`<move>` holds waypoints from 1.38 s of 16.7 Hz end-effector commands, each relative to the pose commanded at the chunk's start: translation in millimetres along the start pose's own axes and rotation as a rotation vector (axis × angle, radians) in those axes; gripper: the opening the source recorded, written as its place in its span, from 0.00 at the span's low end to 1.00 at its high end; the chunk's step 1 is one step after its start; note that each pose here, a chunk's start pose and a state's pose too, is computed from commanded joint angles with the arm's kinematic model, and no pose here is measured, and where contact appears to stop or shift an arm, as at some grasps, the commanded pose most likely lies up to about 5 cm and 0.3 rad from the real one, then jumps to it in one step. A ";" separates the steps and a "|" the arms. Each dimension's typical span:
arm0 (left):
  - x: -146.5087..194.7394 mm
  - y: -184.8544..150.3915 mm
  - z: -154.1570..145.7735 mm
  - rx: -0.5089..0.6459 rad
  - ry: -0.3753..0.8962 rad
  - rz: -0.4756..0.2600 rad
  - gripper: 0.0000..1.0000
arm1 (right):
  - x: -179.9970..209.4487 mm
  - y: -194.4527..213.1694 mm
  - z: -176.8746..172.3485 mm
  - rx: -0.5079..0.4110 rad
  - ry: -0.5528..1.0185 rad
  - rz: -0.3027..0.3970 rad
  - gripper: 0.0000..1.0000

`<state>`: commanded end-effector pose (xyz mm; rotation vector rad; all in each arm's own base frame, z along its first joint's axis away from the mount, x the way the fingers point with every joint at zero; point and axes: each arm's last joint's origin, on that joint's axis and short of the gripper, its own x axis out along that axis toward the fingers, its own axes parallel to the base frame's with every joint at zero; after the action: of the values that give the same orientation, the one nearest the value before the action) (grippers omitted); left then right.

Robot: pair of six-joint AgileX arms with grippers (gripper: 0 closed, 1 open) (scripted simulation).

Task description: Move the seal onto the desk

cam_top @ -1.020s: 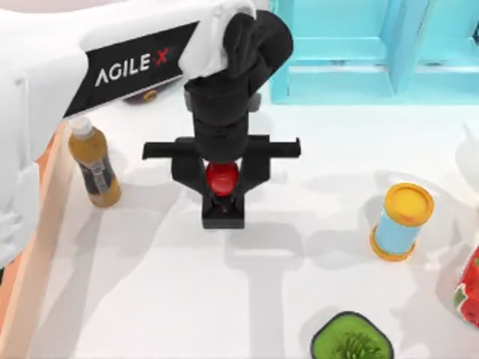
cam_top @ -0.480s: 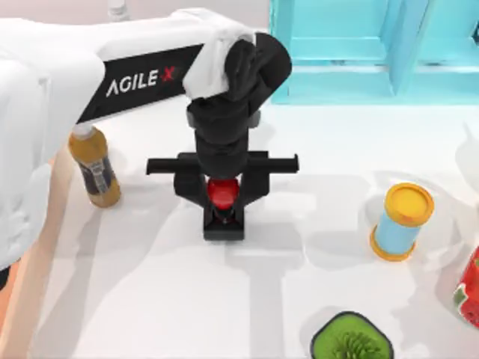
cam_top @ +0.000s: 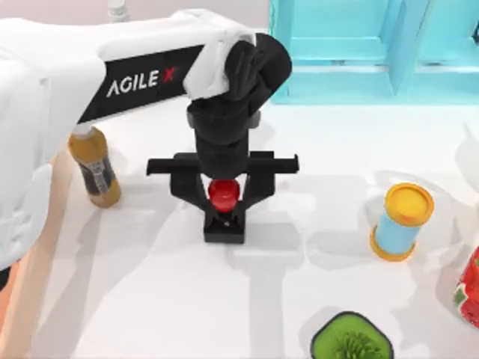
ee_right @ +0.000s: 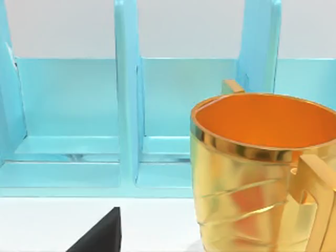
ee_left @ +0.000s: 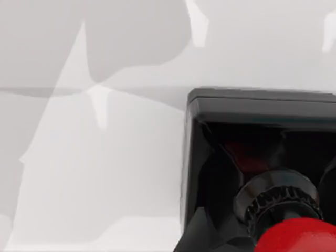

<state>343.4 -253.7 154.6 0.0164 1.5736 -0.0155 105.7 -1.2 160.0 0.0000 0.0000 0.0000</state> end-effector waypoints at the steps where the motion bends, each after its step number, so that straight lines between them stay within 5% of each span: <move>1: 0.0 0.0 0.0 0.000 0.000 0.000 0.83 | 0.0 0.0 0.0 0.000 0.000 0.000 1.00; 4: 0.0 0.0 0.0 0.000 0.000 0.000 1.00 | 0.0 0.0 0.0 0.000 0.000 0.000 1.00; 15: -5.4 -2.1 2.0 0.000 0.007 0.005 1.00 | 0.0 0.0 0.0 0.000 0.000 0.000 1.00; 23: -106.5 -9.8 9.5 0.003 0.000 0.000 1.00 | 0.0 0.0 0.0 0.000 0.000 0.000 1.00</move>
<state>353.0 -263.8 261.1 0.0186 1.5739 -0.0174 105.7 -1.2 160.0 0.0000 0.0000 0.0000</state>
